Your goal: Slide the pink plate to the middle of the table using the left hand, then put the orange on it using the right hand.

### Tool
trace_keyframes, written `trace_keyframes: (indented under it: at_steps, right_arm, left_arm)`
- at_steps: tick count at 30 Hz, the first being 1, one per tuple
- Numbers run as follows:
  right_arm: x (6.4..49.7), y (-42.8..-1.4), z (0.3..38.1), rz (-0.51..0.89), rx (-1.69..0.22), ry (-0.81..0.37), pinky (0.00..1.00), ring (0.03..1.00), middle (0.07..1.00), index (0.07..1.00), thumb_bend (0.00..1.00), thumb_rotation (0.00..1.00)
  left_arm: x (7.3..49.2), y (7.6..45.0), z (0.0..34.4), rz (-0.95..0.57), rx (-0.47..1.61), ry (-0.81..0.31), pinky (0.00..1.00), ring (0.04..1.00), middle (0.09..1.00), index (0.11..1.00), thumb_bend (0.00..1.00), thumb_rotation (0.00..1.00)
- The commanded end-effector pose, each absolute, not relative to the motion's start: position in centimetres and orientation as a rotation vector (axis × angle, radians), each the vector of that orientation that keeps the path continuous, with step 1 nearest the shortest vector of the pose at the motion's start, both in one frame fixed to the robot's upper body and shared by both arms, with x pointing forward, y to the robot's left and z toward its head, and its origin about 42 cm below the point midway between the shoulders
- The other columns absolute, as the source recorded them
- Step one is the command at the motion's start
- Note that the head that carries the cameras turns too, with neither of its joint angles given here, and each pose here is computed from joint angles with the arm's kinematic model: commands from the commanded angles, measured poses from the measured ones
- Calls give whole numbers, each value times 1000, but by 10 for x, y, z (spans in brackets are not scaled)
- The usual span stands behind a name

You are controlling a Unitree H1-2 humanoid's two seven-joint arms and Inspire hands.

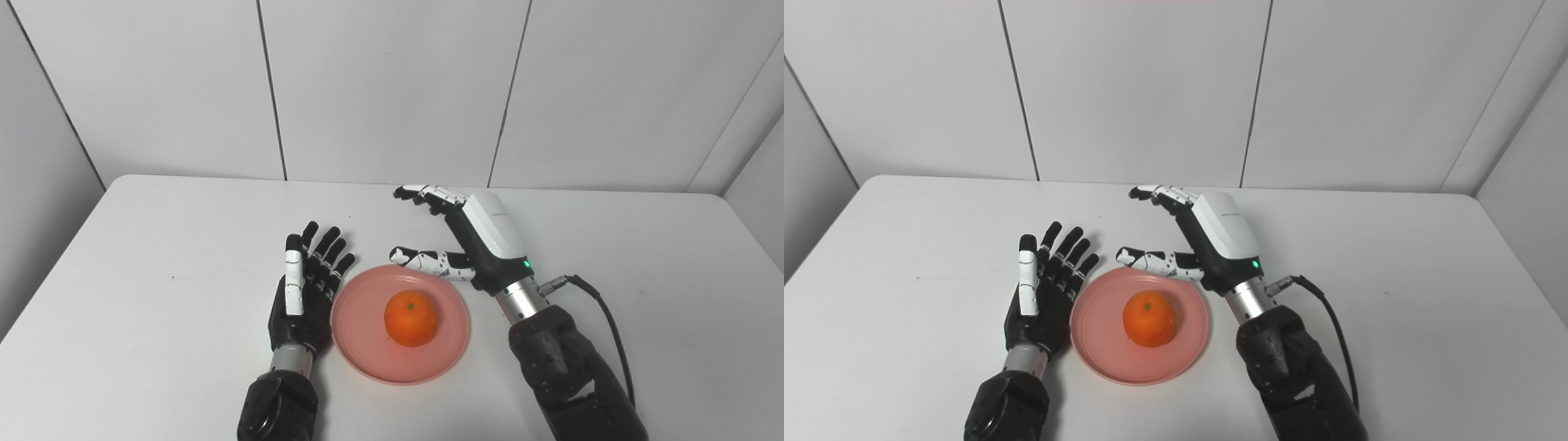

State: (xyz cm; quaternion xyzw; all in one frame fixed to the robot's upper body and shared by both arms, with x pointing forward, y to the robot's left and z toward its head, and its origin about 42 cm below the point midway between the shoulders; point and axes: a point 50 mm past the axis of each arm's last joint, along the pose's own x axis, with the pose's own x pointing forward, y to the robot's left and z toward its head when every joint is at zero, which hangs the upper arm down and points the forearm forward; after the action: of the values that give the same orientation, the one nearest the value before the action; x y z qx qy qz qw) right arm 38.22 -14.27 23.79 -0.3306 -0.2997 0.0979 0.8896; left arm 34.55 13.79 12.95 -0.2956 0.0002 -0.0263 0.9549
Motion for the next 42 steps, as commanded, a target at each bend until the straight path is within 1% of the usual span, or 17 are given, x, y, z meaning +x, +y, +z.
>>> trace_keyframes:
  at_steps: [1, 4, 5, 7, 9, 10, 12, 13, 15, 16, 20, 24, 27, 31, 35, 38, 42]
  right_arm:
    - [385, -153, 243, 120, -534, -603, 742, 803, 797, 768, 852, 1000]
    - [387, -161, 231, 57, -332, -527, 750, 821, 825, 793, 802, 1000]
    - [388, -164, 225, 26, -246, -493, 772, 839, 854, 805, 805, 1000]
    - [389, -169, 211, -36, -101, -428, 793, 844, 858, 823, 821, 1000]
    - [388, -173, 197, -79, 12, -373, 871, 869, 861, 842, 823, 1000]
    - [388, -174, 190, -93, 51, -348, 927, 888, 868, 858, 804, 1000]
    - [387, -176, 178, -103, 95, -310, 985, 925, 900, 894, 794, 1000]
    - [386, -177, 166, -110, 129, -270, 993, 932, 907, 901, 792, 1000]
    - [383, -179, 143, -123, 189, -194, 1000, 967, 935, 945, 797, 1000]
    - [381, -179, 133, -129, 214, -162, 1000, 968, 937, 948, 796, 1000]
    - [372, -179, 102, -145, 259, -80, 1000, 977, 946, 959, 783, 1000]
    - [363, -176, 81, -140, 265, -23, 1000, 969, 946, 966, 782, 1000]
    - [358, -174, 73, -129, 260, 13, 1000, 965, 938, 959, 786, 1000]
    - [358, -174, 73, -105, 238, 42, 1000, 979, 946, 965, 796, 1000]
    - [358, -176, 76, -100, 232, 47, 1000, 970, 938, 951, 806, 1000]
    - [358, -177, 77, -93, 223, 47, 1000, 970, 934, 945, 826, 1000]
    - [358, -177, 77, -90, 222, 44, 1000, 964, 932, 941, 821, 1000]
  left_arm:
    - [351, 141, 125, -25, -490, -21, 905, 899, 857, 908, 851, 704]
    - [360, 149, 131, -32, -347, -103, 946, 903, 875, 918, 891, 706]
    - [364, 152, 134, -37, -290, -131, 959, 905, 889, 922, 877, 717]
    - [372, 157, 138, -49, -215, -167, 981, 910, 904, 923, 856, 708]
    - [378, 161, 141, -50, -165, -186, 996, 916, 917, 922, 851, 702]
    - [380, 162, 143, -46, -138, -194, 999, 923, 921, 918, 857, 698]
    - [383, 164, 144, -34, -94, -205, 994, 931, 925, 914, 868, 710]
    - [386, 165, 145, -17, -60, -212, 993, 932, 926, 913, 870, 713]
    - [389, 167, 145, 19, 0, -212, 973, 956, 937, 911, 873, 784]
    - [390, 168, 145, 34, 24, -205, 972, 957, 938, 912, 872, 789]
    - [392, 172, 143, 49, 50, -152, 990, 986, 959, 940, 851, 843]
    - [392, 174, 139, 33, 9, -105, 1000, 1000, 992, 985, 768, 855]
    - [391, 174, 136, 30, -5, -90, 1000, 1000, 999, 994, 757, 858]
    - [389, 171, 134, 34, -6, -94, 1000, 1000, 1000, 997, 756, 867]
    - [386, 166, 130, 23, -26, -95, 1000, 1000, 1000, 1000, 768, 912]
    - [385, 163, 129, 15, -34, -87, 1000, 1000, 1000, 1000, 815, 957]
    - [383, 161, 128, 13, -44, -86, 1000, 1000, 1000, 1000, 831, 998]
